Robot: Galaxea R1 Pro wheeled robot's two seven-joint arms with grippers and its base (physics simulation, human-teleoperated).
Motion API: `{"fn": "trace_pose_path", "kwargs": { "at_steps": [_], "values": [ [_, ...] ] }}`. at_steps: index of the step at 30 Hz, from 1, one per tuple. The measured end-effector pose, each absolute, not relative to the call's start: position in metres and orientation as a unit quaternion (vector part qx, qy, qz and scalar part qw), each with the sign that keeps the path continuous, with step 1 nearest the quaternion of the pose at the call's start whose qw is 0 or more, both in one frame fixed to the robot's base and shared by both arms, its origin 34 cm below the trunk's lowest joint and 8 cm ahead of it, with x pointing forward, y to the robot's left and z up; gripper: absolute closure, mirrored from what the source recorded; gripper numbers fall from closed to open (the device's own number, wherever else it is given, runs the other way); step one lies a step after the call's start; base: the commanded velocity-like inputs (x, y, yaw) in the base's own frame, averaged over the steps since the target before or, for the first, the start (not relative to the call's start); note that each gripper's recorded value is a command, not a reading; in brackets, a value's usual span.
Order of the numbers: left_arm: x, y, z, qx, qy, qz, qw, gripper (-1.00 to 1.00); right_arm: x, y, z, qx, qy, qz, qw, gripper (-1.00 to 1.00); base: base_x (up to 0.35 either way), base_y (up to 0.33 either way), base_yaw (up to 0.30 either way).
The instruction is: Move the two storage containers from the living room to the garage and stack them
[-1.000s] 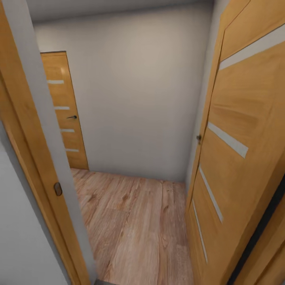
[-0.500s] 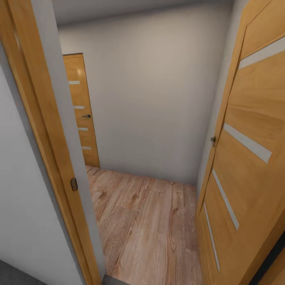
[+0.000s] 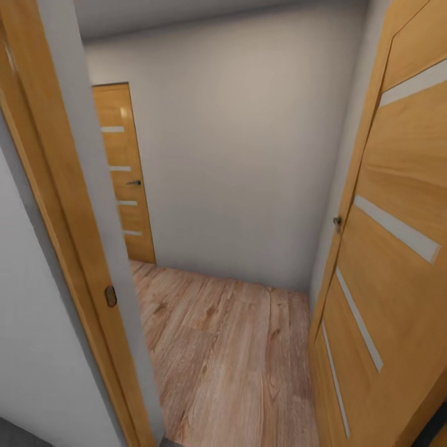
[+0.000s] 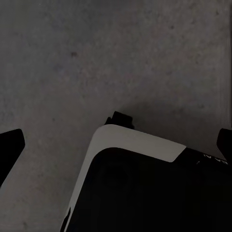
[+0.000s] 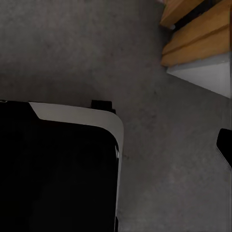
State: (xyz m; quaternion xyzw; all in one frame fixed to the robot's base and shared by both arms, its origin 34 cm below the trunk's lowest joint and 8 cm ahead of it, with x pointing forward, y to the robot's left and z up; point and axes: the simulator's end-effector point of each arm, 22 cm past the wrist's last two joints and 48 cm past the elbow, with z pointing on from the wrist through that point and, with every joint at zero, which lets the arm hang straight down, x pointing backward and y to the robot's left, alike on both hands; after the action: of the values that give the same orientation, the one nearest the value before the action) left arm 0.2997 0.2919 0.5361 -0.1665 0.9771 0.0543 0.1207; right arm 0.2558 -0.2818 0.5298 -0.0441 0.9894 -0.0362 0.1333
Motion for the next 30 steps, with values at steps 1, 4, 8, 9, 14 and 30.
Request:
{"fn": "trace_pose_path", "kwargs": {
  "at_steps": [1,4,8,9,14,30],
  "values": [
    [0.2996,0.292,0.5361,-0.167,0.977,0.054,0.121,-1.0,0.2558,-0.2817,0.5297,-0.044,0.989,-0.036,0.133,-1.0,0.306,0.0,0.0],
    [0.2996,0.292,0.5361,-0.167,0.977,0.054,0.121,-1.0,0.2559,-0.2816,0.5298,-0.043,0.989,-0.036,0.133,-1.0,0.314,0.0,0.0],
    [0.2996,0.2921,0.5361,-0.167,0.977,0.054,0.121,-1.0,0.256,-0.2815,0.5298,-0.041,0.989,-0.036,0.134,-1.0,0.319,0.0,0.0],
    [0.2996,0.2922,0.5361,-0.167,0.977,0.055,0.121,-1.0,0.2561,-0.2815,0.5298,-0.041,0.989,-0.036,0.134,-1.0,0.32,0.0,0.0],
    [0.2997,0.2922,0.5361,-0.167,0.977,0.055,0.121,-1.0,0.2561,-0.2814,0.5299,-0.038,0.99,-0.036,0.134,-1.0,0.32,0.0,-0.076],
    [0.2997,0.2923,0.5359,-0.167,0.977,0.055,0.12,-1.0,0.2563,-0.2804,0.5297,-0.039,0.99,-0.035,0.134,-1.0,0.222,0.0,-0.183]
  ]
}}
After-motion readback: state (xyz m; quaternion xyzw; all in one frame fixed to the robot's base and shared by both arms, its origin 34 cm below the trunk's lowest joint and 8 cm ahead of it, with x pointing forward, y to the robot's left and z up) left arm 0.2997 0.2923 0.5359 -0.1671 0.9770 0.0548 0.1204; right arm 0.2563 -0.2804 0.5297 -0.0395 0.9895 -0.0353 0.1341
